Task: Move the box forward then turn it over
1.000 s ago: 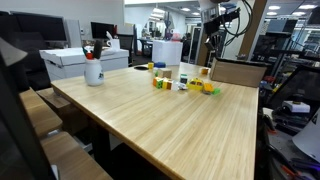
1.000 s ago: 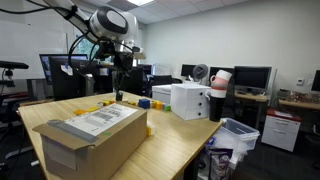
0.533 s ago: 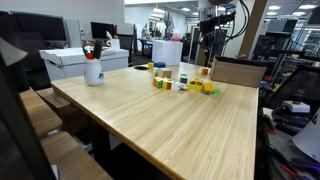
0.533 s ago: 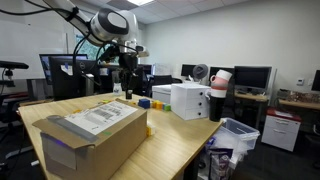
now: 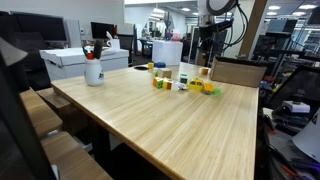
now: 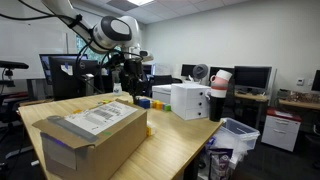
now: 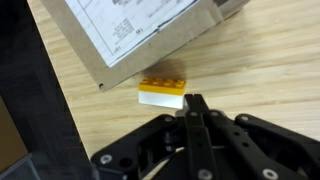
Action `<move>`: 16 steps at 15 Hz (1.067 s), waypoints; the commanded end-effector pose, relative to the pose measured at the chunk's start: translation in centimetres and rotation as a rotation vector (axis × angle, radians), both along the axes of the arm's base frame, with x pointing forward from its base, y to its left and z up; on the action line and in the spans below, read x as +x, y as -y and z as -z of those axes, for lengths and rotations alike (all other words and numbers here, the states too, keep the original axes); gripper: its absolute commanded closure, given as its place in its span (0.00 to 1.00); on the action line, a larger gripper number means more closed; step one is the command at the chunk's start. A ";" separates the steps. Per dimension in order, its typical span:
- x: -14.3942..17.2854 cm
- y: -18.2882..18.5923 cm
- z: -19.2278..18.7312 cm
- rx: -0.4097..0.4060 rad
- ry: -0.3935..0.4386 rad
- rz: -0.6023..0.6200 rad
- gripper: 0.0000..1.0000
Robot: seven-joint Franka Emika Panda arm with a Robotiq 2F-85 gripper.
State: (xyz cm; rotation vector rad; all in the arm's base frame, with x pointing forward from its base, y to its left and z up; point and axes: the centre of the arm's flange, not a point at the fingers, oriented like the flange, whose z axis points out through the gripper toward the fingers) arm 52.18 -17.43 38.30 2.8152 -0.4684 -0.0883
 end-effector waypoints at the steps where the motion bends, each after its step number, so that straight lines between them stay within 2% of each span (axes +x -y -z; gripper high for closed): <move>1: -0.4 1.2 0.7 -0.049 0.015 0.068 0.97; 6: -1.6 2.9 0.6 -0.090 -0.021 0.235 0.97; 10: -2.9 3.7 0.5 -0.102 -0.082 0.368 0.97; 16: -3.8 3.9 0.6 -0.123 -0.117 0.472 0.97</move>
